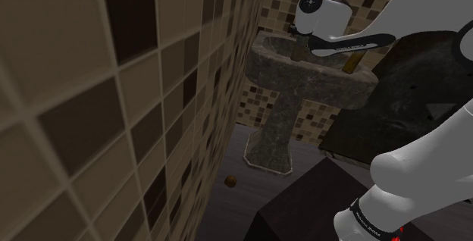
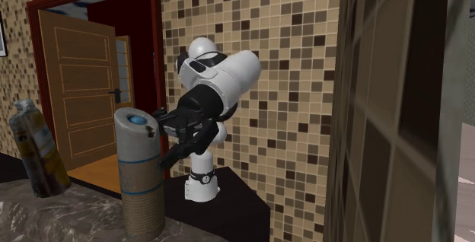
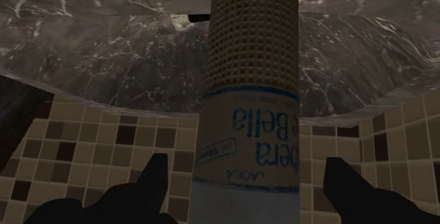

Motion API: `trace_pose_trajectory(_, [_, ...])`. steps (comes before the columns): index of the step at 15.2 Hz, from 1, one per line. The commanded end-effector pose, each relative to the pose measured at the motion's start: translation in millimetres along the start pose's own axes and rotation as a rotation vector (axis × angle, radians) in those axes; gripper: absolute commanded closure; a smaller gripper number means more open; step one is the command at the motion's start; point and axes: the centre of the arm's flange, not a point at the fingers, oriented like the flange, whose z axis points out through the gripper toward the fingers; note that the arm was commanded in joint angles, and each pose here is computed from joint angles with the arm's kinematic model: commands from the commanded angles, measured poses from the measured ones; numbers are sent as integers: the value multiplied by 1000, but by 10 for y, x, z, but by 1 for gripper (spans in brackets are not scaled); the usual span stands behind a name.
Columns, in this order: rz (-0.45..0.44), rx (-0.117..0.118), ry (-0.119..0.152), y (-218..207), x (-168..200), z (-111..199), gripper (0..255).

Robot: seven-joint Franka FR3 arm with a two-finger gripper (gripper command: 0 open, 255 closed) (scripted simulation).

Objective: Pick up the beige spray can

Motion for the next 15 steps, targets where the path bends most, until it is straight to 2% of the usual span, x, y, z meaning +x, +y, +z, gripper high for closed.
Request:
trace_pose_trajectory(1, [1,0,1,1,-90,54,0])
trace_pose_trajectory(4, [1,0,1,-4,-164,91,0])
trace_pose_trajectory(5, [1,0,1,-6,-164,89,255])
trace_pose_trajectory(15, [1,0,1,-1,-117,67,255])
